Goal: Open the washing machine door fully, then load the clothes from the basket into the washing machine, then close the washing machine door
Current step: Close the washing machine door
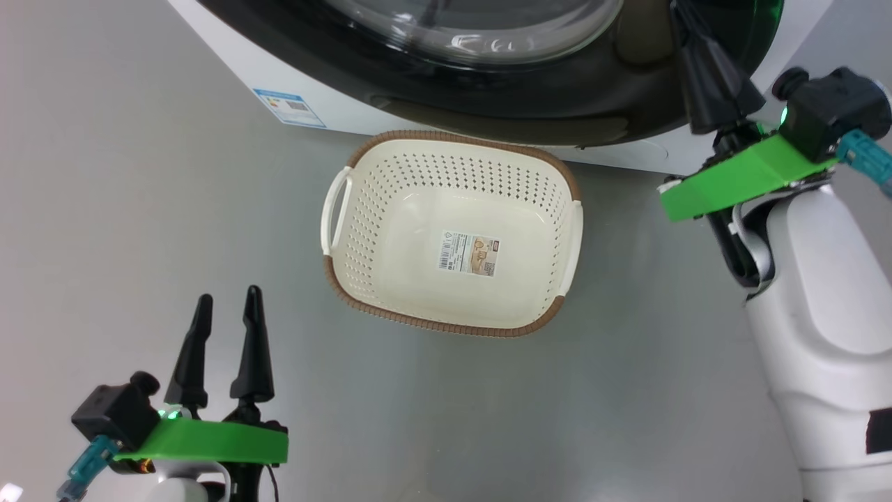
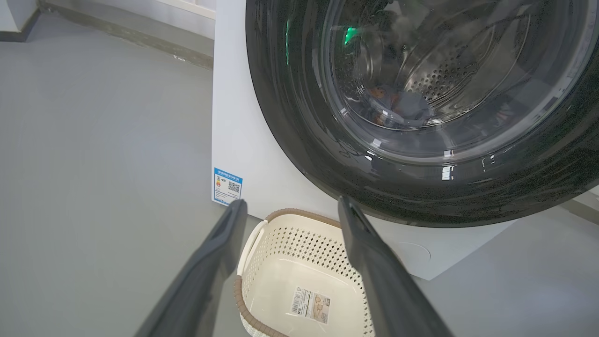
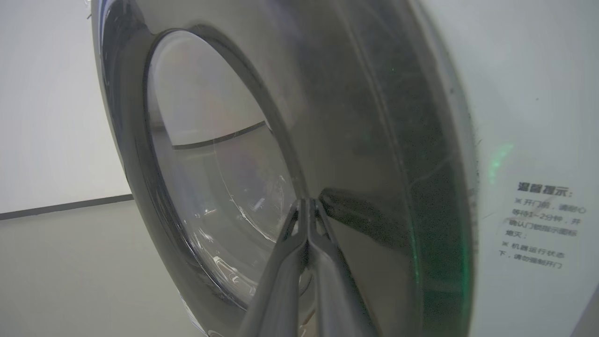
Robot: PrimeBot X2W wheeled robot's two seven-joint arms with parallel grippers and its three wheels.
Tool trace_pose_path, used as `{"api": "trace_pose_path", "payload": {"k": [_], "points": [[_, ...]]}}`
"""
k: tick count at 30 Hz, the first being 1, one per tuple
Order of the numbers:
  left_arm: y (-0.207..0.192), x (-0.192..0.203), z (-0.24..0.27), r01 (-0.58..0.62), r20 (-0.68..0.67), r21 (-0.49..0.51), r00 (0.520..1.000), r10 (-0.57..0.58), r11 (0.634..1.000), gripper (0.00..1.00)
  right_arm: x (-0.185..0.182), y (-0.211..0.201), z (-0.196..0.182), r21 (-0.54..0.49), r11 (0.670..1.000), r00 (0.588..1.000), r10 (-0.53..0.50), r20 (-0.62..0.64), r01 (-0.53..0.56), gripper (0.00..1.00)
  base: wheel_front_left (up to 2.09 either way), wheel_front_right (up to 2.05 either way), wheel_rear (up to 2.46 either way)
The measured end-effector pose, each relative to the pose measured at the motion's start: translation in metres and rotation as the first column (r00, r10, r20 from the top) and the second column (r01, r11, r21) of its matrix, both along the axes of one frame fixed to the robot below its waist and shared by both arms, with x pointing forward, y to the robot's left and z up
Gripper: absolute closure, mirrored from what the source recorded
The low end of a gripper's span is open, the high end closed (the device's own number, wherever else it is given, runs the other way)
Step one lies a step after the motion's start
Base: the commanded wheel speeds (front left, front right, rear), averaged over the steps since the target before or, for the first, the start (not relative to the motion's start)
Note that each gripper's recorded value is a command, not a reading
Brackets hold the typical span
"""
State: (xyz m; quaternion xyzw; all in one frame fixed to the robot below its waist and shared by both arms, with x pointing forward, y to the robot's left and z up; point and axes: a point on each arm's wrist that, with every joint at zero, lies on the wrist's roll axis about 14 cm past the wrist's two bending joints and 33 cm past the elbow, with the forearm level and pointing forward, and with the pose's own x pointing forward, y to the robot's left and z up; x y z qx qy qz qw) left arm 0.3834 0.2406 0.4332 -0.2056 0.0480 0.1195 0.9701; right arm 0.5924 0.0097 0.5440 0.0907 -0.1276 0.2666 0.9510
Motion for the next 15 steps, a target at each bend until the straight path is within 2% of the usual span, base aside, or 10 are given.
{"api": "trace_pose_path", "payload": {"k": [8,15], "points": [[-0.004,0.002,0.006,0.012,0.018,-0.009,1.000,-0.012,1.000,0.00,0.026,-0.004,0.024,-0.038,0.999,0.997,-0.034,0.075,0.037,1.00,0.00,0.00,0.00],[-0.005,0.000,0.012,0.012,0.034,-0.010,0.999,-0.011,1.000,0.00,0.034,-0.014,0.027,-0.058,0.995,0.994,-0.073,0.076,0.078,1.00,0.00,0.00,0.00]]}}
